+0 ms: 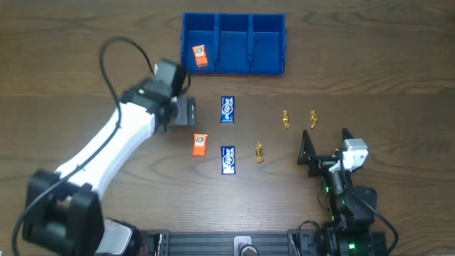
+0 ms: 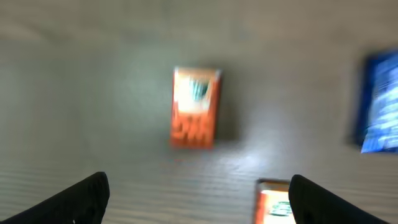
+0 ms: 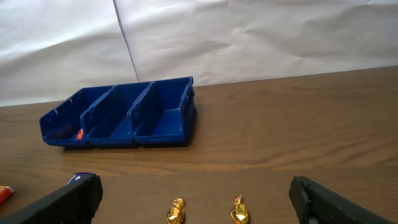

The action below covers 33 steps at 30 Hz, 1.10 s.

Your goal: Sort Candies Into Trays

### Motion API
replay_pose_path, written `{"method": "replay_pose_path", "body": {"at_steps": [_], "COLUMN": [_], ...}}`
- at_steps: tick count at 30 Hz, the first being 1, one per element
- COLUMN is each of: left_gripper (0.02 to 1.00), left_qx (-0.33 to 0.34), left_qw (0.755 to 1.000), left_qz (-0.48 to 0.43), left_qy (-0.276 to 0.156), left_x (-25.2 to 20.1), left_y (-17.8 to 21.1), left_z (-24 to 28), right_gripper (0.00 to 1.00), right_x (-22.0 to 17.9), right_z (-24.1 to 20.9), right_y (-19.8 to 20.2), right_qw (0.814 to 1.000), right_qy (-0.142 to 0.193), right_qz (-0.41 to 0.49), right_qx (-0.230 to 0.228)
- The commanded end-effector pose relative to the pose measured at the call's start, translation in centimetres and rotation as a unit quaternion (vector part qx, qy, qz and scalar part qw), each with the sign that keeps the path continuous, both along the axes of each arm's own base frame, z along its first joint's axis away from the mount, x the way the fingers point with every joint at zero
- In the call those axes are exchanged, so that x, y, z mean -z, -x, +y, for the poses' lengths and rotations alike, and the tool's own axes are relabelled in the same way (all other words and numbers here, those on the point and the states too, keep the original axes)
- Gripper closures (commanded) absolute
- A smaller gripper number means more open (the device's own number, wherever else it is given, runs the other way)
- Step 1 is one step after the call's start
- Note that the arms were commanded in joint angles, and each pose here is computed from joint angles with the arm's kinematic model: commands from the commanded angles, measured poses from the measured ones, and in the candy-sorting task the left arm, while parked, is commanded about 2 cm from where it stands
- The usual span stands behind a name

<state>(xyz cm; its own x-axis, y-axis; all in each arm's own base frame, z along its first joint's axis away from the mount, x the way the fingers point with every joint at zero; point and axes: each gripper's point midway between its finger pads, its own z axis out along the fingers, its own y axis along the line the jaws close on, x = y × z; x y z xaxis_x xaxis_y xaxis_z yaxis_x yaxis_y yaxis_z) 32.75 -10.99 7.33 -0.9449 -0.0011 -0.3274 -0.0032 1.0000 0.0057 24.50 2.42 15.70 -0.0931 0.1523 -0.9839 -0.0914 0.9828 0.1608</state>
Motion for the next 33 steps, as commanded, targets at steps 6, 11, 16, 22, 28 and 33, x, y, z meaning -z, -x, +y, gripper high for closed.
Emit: {"method": "replay_pose_path", "body": {"at_steps": [6, 11, 16, 22, 28, 33], "left_gripper": [0.095, 0.095, 0.097, 0.167, 0.45, 0.643], "left_qx": [0.002, 0.004, 0.006, 0.01, 0.009, 0.009], "left_qw": [1.0, 0.999, 0.999, 0.999, 0.999, 0.999], "left_qz": [0.019, 0.017, 0.023, 0.031, 0.034, 0.033], "left_qy": [0.019, 0.033, 0.031, 0.027, 0.026, 0.027], "left_x": [4.3, 5.5, 6.4, 7.1, 7.4, 7.4], "left_y": [-1.6, -2.7, -3.0, -2.9, -2.9, -2.9], "left_z": [0.4, 0.3, 0.4, 0.4, 0.5, 0.5], "right_gripper": [0.003, 0.003, 0.003, 0.003, 0.003, 0.003], "right_x": [0.1, 0.1, 0.1, 0.1, 0.1, 0.1], "right_z": [-0.2, -0.2, -0.2, -0.2, -0.2, -0.2], "right_y": [0.0, 0.0, 0.0, 0.0, 0.0, 0.0], "right_qw": [1.0, 1.0, 1.0, 1.0, 1.0, 1.0], "right_qy": [0.003, 0.003, 0.003, 0.003, 0.003, 0.003], "right_qz": [0.0, 0.0, 0.0, 0.0, 0.0, 0.0], "right_qx": [0.005, 0.005, 0.005, 0.005, 0.005, 0.005]}}
